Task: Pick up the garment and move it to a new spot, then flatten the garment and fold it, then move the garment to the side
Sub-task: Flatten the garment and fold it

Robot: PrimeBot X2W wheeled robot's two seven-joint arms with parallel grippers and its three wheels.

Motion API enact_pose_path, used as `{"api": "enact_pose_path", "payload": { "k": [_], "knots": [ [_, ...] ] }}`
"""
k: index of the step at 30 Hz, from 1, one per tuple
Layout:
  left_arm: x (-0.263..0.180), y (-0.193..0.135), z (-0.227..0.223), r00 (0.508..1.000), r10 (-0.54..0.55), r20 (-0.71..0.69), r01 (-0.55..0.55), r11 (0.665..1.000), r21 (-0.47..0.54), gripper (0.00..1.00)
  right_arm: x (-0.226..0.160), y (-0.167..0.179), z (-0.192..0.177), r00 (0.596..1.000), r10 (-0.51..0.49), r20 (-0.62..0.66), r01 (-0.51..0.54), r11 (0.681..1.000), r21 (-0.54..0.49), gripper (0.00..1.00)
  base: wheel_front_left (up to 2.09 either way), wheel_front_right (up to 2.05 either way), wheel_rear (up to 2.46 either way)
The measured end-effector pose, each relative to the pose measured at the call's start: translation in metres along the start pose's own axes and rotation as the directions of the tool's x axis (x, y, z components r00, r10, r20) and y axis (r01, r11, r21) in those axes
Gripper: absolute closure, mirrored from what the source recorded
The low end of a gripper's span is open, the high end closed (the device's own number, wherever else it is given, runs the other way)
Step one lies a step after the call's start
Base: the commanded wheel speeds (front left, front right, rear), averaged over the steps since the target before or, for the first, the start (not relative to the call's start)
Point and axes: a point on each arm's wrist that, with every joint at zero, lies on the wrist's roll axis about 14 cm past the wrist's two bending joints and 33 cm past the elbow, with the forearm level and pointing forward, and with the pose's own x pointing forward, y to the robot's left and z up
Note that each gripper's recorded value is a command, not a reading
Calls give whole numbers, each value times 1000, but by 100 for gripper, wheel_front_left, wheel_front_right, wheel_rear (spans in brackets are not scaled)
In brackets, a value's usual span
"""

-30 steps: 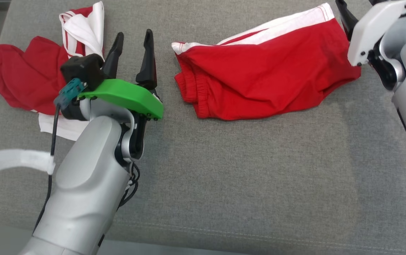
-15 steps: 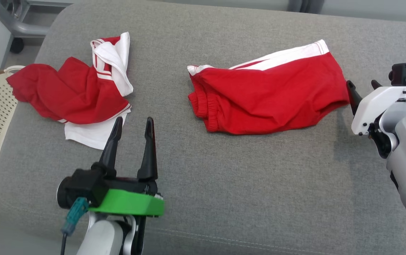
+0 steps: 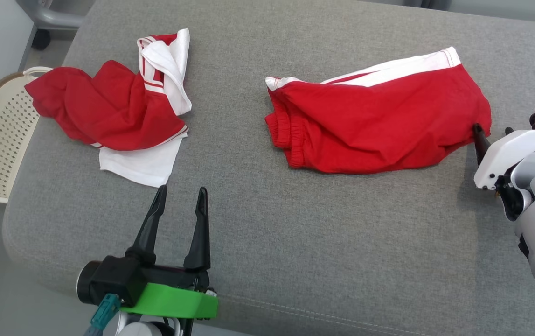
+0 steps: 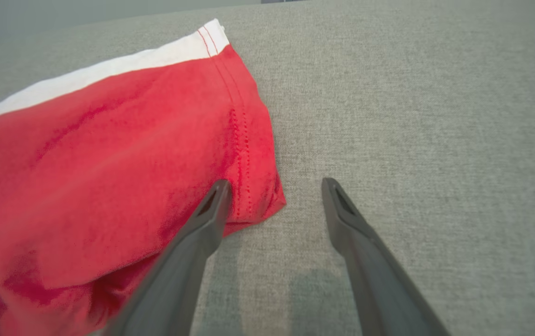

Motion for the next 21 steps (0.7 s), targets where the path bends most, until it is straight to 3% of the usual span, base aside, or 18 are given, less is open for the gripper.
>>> {"api": "enact_pose_path", "payload": {
  "k": [4,5,7,9,12,21],
  "knots": [
    [0,3,-3,1000,11,-11,-11,1000,-7,0,6,4,-11,1000,-2,-26,3,999,41,0,0,0,0],
    [1,3,-4,1000,13,-13,-13,1000,-8,0,7,5,-13,999,0,-36,1,999,45,14,0,0,0],
    [3,4,-4,1000,17,-14,-17,1000,-9,0,10,6,-14,999,0,-42,2,999,53,56,0,0,0],
    [5,2,-5,1000,13,-13,-13,1000,-10,0,12,7,-15,999,1,-47,2,998,57,68,0,0,0],
    [7,-2,-4,1000,-1,-11,1,1000,-14,0,12,10,-16,999,5,-51,-3,999,54,100,0,0,0],
    [4,-8,-7,1000,-14,-19,13,999,-33,0,-1,11,-15,1000,5,-24,-4,999,36,100,0,0,0]
  ]
}}
